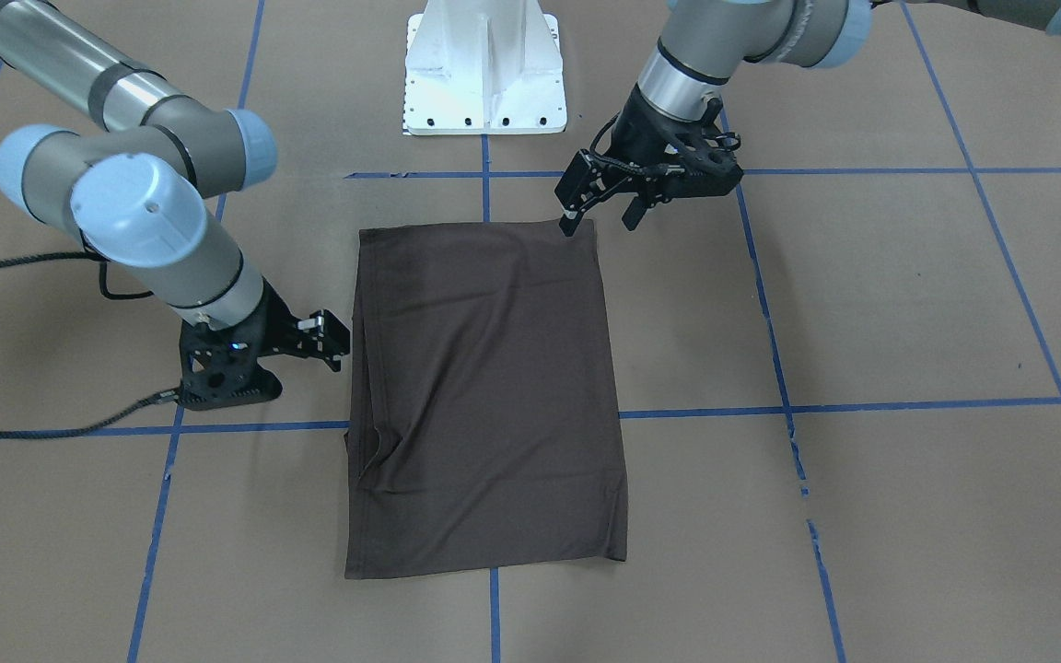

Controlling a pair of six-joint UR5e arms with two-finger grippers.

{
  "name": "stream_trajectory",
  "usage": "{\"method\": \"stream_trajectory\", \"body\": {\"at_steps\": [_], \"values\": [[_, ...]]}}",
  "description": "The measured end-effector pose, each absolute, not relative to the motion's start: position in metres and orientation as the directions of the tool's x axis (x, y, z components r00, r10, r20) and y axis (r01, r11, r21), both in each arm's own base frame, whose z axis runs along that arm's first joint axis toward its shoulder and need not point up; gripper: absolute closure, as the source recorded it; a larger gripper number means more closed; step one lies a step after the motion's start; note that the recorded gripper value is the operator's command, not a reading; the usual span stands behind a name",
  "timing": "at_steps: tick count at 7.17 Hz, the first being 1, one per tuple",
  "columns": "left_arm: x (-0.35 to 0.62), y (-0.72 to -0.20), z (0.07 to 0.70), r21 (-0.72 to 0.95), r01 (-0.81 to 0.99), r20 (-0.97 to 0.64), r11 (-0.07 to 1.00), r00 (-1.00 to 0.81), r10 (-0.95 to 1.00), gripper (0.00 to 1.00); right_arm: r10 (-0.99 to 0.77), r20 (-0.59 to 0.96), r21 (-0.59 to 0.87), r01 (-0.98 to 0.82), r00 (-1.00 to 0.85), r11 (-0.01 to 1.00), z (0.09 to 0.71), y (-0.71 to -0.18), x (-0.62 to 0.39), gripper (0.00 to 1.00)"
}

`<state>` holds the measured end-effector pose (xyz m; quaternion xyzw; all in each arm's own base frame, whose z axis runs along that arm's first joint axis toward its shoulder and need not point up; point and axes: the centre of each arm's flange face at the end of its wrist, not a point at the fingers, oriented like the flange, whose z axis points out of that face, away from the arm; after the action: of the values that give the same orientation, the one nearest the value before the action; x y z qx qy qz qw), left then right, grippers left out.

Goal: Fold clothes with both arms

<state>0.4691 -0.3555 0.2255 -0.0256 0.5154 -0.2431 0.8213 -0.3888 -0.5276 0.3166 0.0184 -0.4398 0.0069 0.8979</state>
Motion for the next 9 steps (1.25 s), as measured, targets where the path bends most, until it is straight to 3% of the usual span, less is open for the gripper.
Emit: {"method": "stream_trajectory", "body": {"at_steps": [3, 7, 9], "values": [[0.524, -0.313, 0.263, -0.332, 0.422, -0.768, 0.844, 0.399, -0.501, 0.14, 0.017, 0.803, 0.007, -0.039, 0.596, 0.999, 0.312, -0.504, -0.387, 0.00], [0.543, -0.309, 0.288, -0.318, 0.442, -0.739, 0.839, 0.439, -0.512, 0.22, 0.014, 0.807, 0.011, -0.039, 0.590, 0.999, 0.307, -0.501, -0.389, 0.00], [0.549, -0.306, 0.292, -0.319, 0.441, -0.731, 0.839, 0.448, -0.514, 0.32, 0.014, 0.807, 0.012, -0.040, 0.590, 0.999, 0.306, -0.501, -0.388, 0.00]]}}
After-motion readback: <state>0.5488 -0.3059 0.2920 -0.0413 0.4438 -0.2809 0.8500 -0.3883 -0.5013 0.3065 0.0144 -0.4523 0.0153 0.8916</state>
